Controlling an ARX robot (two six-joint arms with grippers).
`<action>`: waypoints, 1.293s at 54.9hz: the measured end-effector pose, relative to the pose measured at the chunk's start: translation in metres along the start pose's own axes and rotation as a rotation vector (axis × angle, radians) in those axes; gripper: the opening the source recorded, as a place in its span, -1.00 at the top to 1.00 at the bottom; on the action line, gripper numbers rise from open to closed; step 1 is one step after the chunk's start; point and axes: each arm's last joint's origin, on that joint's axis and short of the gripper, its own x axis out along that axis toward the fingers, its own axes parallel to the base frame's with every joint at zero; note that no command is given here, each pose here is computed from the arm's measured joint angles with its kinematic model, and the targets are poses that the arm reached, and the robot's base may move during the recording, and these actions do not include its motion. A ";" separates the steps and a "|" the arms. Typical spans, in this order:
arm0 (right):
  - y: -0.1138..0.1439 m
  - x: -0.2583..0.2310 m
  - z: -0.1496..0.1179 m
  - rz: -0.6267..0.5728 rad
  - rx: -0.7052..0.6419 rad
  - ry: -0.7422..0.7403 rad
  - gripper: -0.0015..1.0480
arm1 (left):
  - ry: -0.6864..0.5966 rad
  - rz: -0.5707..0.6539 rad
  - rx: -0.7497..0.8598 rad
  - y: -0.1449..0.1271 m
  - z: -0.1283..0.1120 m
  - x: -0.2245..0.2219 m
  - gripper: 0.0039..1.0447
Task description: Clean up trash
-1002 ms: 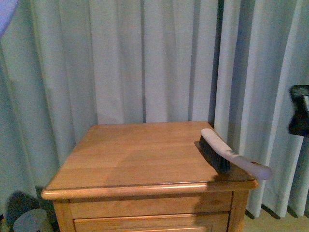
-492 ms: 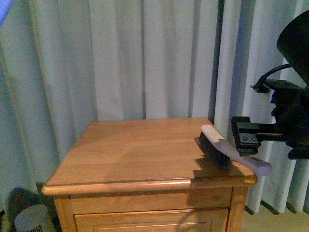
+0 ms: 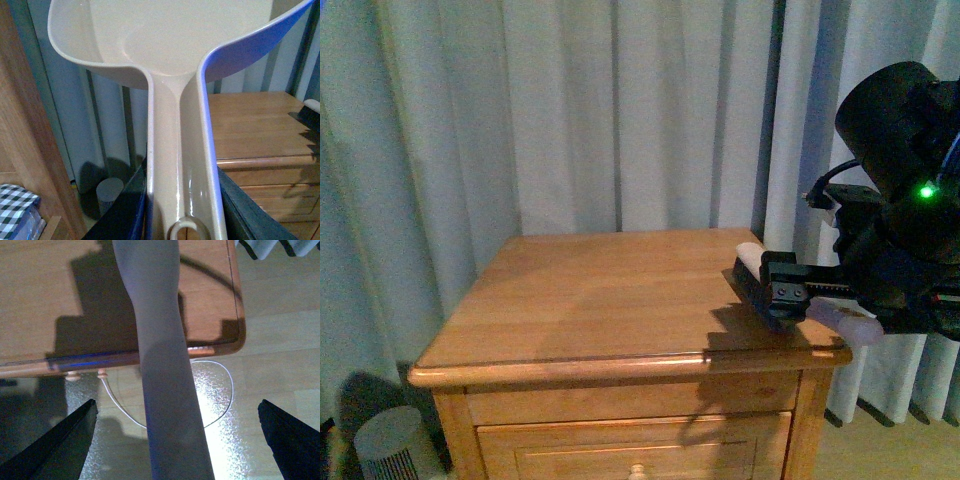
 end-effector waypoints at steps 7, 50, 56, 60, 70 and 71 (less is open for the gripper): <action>0.002 0.005 0.000 0.001 0.000 0.005 -0.76 | 0.000 0.000 0.000 0.000 0.000 0.000 0.47; -0.012 -0.004 0.007 -0.092 -0.076 -0.142 0.61 | 0.000 0.000 0.000 0.000 0.000 0.000 0.47; -0.013 -0.025 0.010 -0.127 -0.139 -0.292 0.61 | 0.000 0.000 0.000 0.000 0.000 0.000 0.47; -0.013 -0.045 0.010 -0.146 -0.179 -0.391 0.61 | 0.000 0.000 0.000 0.000 0.000 0.000 0.47; -0.017 -0.096 -0.003 -0.194 -0.205 -0.599 0.61 | 0.000 0.000 0.000 0.000 0.000 0.000 0.47; -0.017 -0.099 -0.005 -0.197 -0.207 -0.610 0.61 | 0.000 0.000 0.000 0.000 0.000 0.000 0.47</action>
